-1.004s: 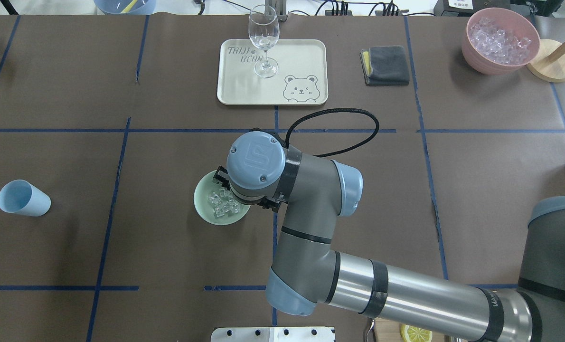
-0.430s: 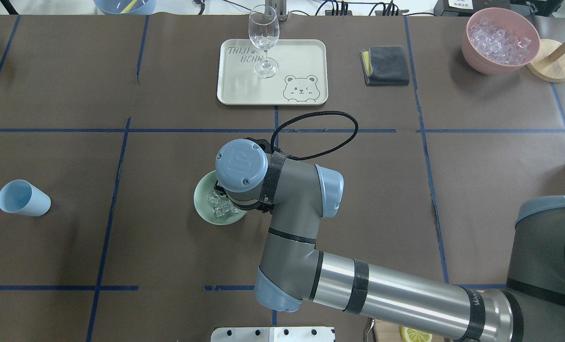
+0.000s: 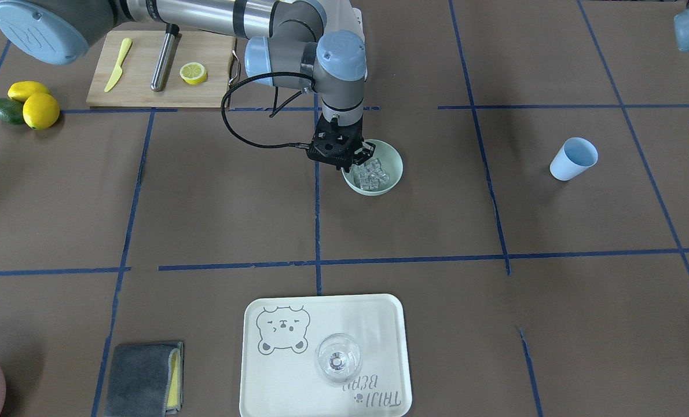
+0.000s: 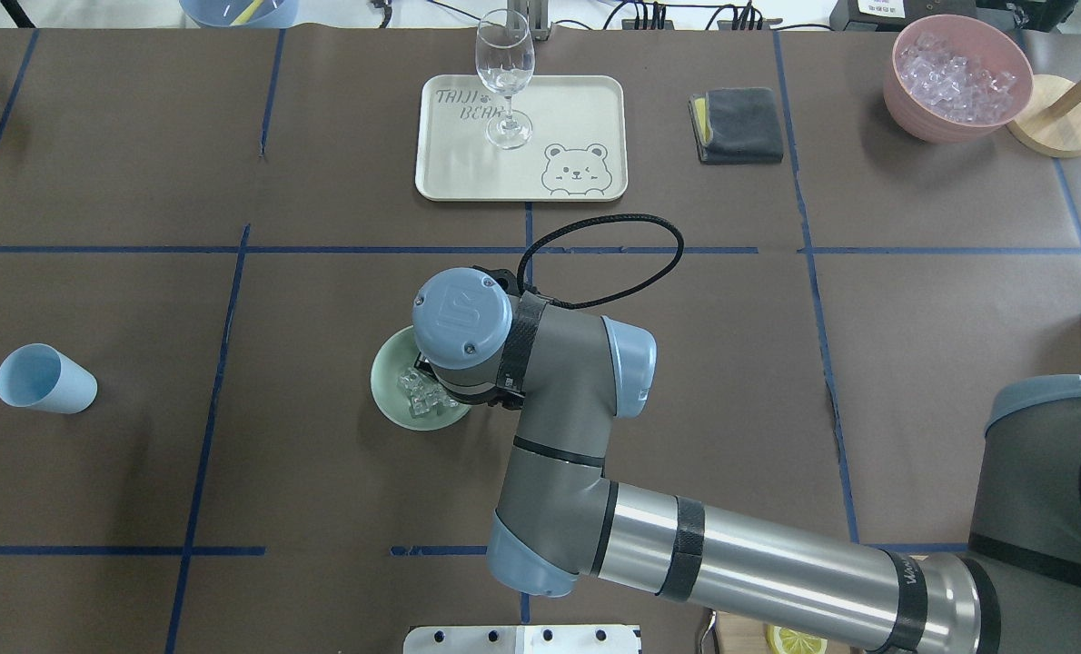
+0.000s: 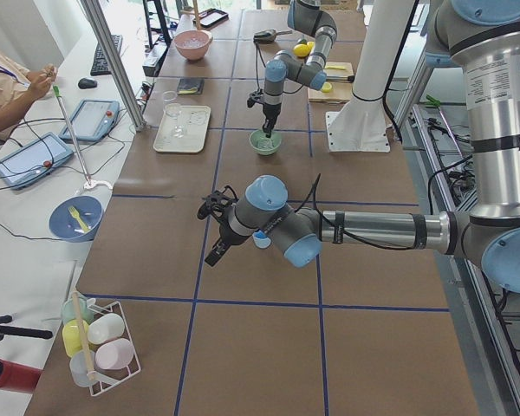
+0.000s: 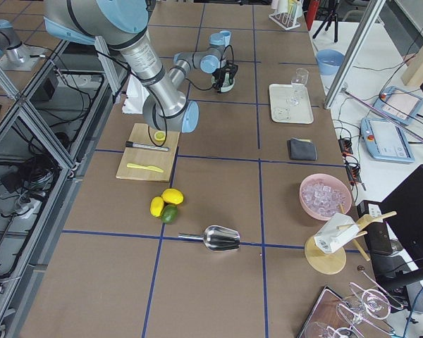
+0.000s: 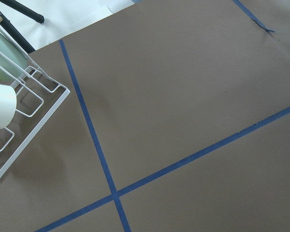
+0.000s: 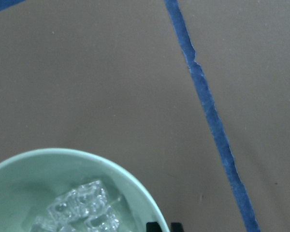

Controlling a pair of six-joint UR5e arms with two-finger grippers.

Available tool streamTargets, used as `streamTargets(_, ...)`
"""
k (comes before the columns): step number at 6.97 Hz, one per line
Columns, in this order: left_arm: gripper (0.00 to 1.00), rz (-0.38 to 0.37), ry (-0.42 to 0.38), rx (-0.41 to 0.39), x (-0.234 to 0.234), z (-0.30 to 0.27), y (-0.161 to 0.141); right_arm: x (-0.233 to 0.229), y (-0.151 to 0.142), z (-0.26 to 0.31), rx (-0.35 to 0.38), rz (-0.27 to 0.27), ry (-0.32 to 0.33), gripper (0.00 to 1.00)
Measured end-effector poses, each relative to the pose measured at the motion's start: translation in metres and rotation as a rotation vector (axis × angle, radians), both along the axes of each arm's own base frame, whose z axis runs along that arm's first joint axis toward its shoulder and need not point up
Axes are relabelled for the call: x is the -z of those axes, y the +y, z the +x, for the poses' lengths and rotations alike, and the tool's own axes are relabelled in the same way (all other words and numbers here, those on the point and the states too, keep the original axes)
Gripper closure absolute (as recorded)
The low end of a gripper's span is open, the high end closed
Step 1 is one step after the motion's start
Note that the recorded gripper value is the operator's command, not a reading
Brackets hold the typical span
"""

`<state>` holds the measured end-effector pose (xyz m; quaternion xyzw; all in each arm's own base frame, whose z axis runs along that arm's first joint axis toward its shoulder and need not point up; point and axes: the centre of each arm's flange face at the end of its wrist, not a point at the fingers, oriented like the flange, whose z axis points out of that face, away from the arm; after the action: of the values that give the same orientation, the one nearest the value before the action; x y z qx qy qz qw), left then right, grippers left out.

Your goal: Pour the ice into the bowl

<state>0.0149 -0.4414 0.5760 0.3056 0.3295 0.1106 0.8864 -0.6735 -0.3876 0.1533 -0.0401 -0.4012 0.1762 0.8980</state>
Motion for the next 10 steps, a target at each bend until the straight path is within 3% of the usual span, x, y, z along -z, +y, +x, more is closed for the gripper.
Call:
streamTargets(2, 0.00, 0.003, 0.001, 0.000, 0.001, 0.000, 0.001, 0.011, -0.015, 0.039, 0.012, -0.044, -0.042, 1.00)
streamTargets(4, 0.00, 0.009, 0.003, 0.001, 0.004, 0.000, 0.001, -0.029, -0.022, 0.128, 0.038, -0.037, -0.078, 1.00)
streamTargets(6, 0.00, 0.011, 0.004, 0.001, 0.006, 0.000, 0.001, -0.110, -0.028, 0.233, 0.127, 0.041, -0.058, 1.00)
streamTargets(8, 0.00, 0.014, 0.006, -0.001, 0.007, 0.000, 0.002, -0.210, -0.039, 0.328, 0.217, 0.125, 0.019, 1.00)
streamTargets(10, 0.00, 0.021, 0.008, -0.001, 0.011, -0.001, 0.004, -0.311, -0.054, 0.421, 0.305, 0.171, 0.044, 1.00)
